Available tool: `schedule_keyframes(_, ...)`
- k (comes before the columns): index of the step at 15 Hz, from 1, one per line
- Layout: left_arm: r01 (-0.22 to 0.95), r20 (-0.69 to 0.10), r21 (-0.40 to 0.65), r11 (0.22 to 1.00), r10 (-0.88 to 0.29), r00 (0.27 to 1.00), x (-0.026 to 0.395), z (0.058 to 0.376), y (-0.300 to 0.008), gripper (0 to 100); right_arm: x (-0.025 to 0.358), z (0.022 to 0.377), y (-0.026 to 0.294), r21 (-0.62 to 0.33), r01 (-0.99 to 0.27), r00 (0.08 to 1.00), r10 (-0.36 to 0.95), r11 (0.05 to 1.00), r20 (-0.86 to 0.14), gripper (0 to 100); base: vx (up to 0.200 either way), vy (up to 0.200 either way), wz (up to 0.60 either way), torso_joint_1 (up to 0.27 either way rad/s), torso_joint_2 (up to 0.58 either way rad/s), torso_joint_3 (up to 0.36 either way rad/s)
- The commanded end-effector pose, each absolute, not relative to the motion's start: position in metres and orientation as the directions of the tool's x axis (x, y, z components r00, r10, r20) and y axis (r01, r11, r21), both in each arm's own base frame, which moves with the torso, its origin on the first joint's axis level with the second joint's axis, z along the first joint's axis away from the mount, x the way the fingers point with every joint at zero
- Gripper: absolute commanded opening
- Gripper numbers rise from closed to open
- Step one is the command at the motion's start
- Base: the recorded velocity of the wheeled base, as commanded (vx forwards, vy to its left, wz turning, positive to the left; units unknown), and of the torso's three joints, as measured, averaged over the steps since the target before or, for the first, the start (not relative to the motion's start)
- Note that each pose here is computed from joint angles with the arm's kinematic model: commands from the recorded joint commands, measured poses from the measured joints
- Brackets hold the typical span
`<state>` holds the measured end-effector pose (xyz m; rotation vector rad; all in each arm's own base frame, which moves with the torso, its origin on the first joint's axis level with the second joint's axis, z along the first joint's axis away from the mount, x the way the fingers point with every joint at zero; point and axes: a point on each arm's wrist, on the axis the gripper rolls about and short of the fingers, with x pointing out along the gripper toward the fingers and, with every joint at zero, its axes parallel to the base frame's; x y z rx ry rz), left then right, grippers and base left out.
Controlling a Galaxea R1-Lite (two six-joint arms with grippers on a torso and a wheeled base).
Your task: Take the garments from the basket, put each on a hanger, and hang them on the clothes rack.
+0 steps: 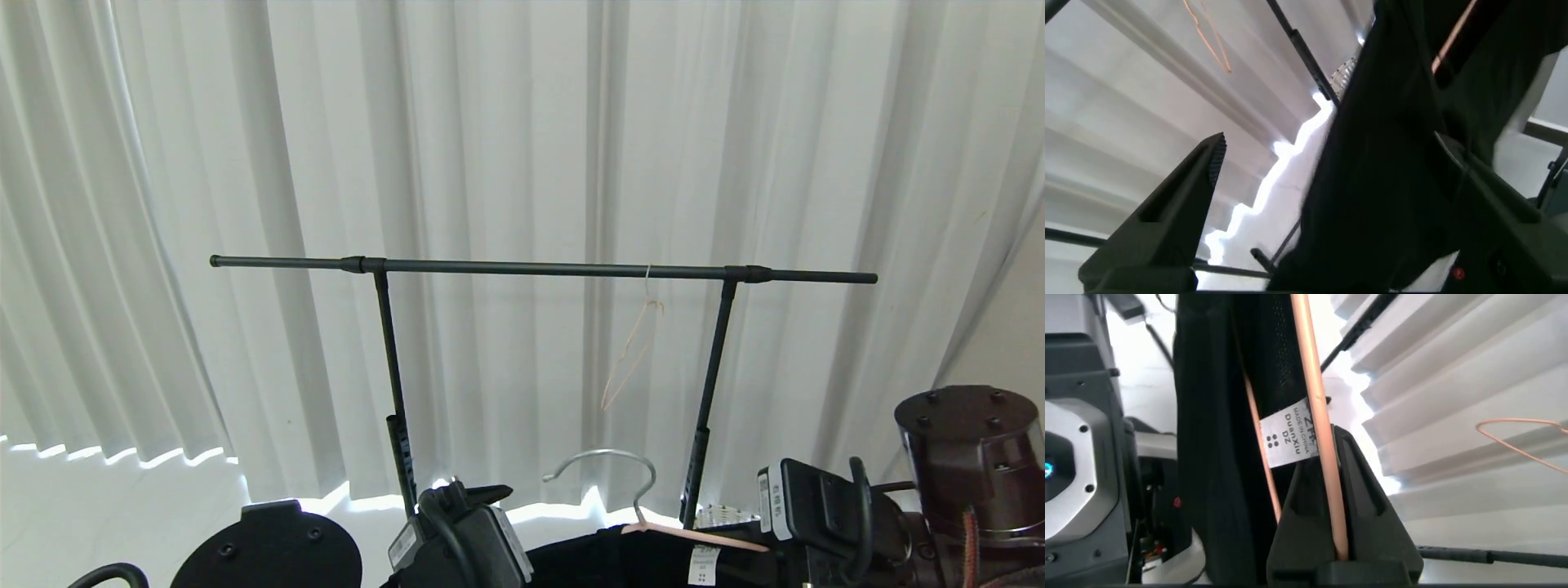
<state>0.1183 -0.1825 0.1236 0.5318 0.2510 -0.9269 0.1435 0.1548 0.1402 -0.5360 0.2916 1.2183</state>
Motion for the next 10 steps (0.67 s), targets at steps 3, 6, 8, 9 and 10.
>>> schedule_keyframes(3, 0.773, -0.422, 0.334, 0.539, -0.648, 0.634, 0.122, 0.117, -0.168, 100, 0.146, 0.150, 0.137, -0.257, -0.914, 0.401, 0.801, 0.315, -0.445, 0, 0.000, 0.000, 0.00, 0.000, 0.00, 0.000)
schedule_keyframes(6, 0.727, -0.420, 0.336, 0.598, -0.596, 0.684, 0.119, 0.101, -0.139, 100, 0.146, 0.151, 0.132, -0.260, -0.907, 0.417, 0.796, 0.332, -0.439, 0, 0.000, 0.000, 0.00, 0.000, 0.00, 0.000)
schedule_keyframes(8, 0.704, -0.432, 0.333, 0.627, -0.562, 0.705, 0.116, 0.092, -0.124, 100, 0.147, 0.152, 0.130, -0.260, -0.903, 0.427, 0.792, 0.343, -0.436, 0, 0.000, 0.000, 0.00, 0.000, 0.00, 0.000)
schedule_keyframes(9, 0.688, -0.443, 0.324, 0.649, -0.538, 0.717, 0.118, 0.089, -0.119, 100, 0.146, 0.153, 0.129, -0.264, -0.901, 0.430, 0.793, 0.345, -0.431, 0, 0.000, 0.000, 0.00, 0.000, 0.00, 0.000)
schedule_keyframes(10, 0.674, -0.446, 0.310, 0.670, -0.524, 0.726, 0.119, 0.089, -0.116, 100, 0.146, 0.154, 0.128, -0.265, -0.898, 0.436, 0.793, 0.351, -0.426, 0, 0.000, 0.000, 0.00, 0.000, 0.00, 0.000)
